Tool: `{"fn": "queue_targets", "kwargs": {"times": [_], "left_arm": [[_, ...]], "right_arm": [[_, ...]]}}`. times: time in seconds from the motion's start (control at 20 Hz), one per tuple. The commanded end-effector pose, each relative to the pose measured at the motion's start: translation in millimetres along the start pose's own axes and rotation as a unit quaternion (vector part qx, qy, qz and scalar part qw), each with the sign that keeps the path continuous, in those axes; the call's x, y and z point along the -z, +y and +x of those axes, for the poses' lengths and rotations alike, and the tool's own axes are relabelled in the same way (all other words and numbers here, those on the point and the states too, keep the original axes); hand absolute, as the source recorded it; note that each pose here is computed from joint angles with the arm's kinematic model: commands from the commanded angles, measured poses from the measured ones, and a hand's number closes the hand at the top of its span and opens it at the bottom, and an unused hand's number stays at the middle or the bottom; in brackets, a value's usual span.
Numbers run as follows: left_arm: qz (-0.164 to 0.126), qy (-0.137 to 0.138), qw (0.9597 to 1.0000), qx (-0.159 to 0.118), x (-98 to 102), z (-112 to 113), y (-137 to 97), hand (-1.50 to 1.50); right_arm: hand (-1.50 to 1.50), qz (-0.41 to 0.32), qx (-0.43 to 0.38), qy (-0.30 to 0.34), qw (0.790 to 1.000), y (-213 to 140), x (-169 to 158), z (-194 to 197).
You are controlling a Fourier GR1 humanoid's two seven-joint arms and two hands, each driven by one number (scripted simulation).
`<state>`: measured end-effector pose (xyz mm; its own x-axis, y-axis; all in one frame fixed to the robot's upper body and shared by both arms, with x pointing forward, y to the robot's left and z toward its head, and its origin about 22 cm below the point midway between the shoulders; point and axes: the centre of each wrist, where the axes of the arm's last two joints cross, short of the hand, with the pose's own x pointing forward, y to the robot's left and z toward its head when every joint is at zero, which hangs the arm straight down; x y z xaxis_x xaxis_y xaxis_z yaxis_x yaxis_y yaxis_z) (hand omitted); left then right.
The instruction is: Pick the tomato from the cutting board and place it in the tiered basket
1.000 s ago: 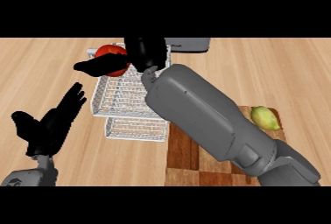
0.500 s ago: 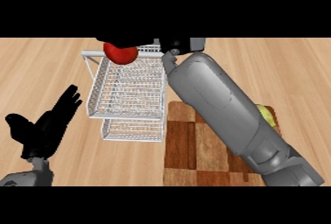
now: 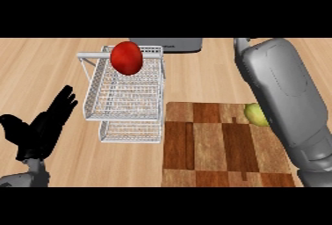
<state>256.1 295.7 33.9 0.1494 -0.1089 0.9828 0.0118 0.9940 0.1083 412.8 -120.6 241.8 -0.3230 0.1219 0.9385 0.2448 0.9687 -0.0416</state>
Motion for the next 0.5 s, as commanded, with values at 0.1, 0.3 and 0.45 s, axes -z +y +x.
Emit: {"fn": "queue_targets", "kwargs": {"times": [0.1,0.3,0.45], "left_arm": [[-0.002,0.009,0.9999,-0.005,-1,-7,-4,0.00],[-0.004,0.000,1.0000,-0.004,-4,14,2,0.00],[-0.003,-0.008,0.9999,0.007,13,10,-11,0.00]], "right_arm": [[-1.50,-0.027,-0.008,-0.011,1.000,-98,15,14],[-1.50,-0.036,-0.006,0.000,0.999,-144,17,5],[-1.50,-0.029,-0.008,-0.005,1.000,-173,16,8]]}}
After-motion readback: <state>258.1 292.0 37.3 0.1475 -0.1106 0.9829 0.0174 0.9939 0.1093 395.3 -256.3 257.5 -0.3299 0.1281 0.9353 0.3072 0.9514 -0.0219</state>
